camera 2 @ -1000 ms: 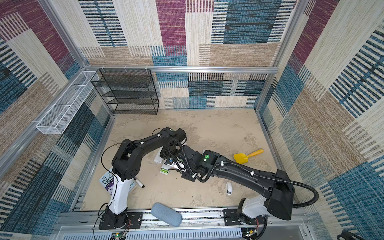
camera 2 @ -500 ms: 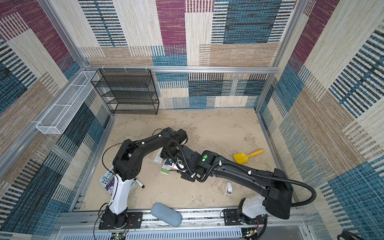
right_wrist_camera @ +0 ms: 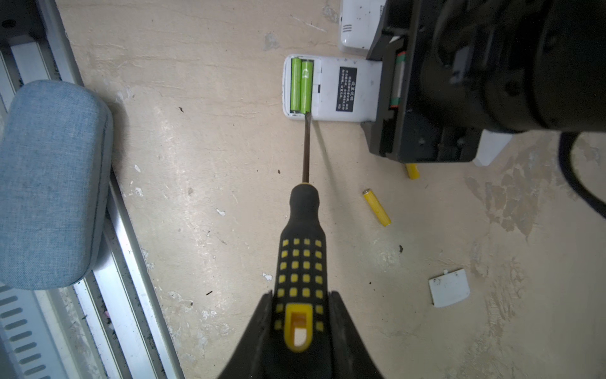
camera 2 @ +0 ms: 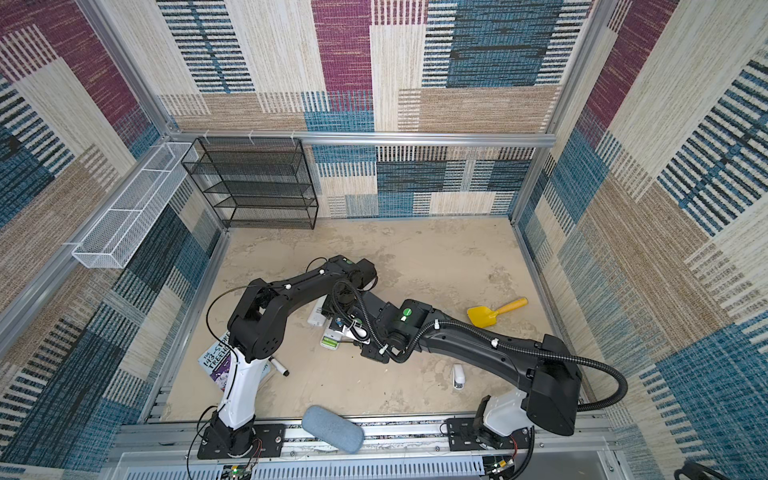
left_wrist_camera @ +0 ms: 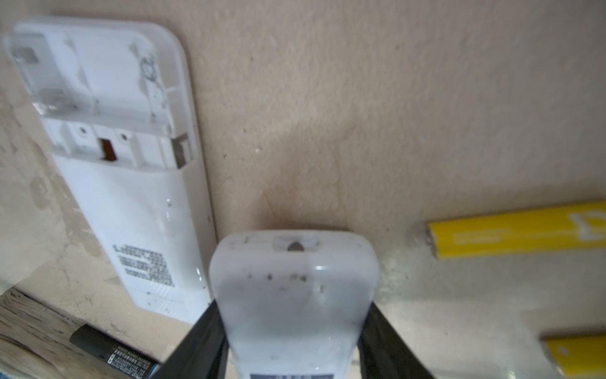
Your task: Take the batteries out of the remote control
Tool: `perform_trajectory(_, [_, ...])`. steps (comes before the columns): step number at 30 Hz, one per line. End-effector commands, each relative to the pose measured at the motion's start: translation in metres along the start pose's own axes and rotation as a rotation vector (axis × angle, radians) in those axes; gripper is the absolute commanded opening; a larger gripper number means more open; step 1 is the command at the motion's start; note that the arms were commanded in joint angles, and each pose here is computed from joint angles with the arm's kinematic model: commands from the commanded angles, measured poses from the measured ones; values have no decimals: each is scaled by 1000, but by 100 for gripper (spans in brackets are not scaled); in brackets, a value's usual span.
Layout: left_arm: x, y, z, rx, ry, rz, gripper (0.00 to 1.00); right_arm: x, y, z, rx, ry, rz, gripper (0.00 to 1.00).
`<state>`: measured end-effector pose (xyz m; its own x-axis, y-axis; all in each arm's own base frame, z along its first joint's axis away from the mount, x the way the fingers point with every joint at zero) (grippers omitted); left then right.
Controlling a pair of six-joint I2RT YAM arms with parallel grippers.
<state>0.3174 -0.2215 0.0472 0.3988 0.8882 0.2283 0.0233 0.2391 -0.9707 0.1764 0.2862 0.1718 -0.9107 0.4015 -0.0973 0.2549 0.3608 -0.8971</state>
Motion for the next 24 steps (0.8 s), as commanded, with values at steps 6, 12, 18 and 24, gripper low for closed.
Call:
perform_trajectory(6, [9,4,4,24,-8,-75,44,1,-4,-4,1,-16,-7,0])
perform_trajectory(12, [7,4,3,22,-5,-81,44,-1,-4,-10,-17,-23,-2,0])
perform_trajectory(18, [6,4,3,23,-4,-82,44,1,-5,-19,-49,-34,-16,0])
perform_trajectory(24, [6,4,3,22,-2,-83,44,3,1,-16,-29,-41,-28,0])
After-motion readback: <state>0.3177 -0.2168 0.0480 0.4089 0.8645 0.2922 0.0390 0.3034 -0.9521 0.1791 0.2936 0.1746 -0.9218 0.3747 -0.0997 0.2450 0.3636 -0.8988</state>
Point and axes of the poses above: each gripper's point midway between its finger pads, its own y axis out along the fingers, its own x axis along the line the jaws close on, z = x × y, the point moved 2 cm from there along -y, back along the fingers, and after that the axes turned 9 degrees about y, right-handed, at the moved point
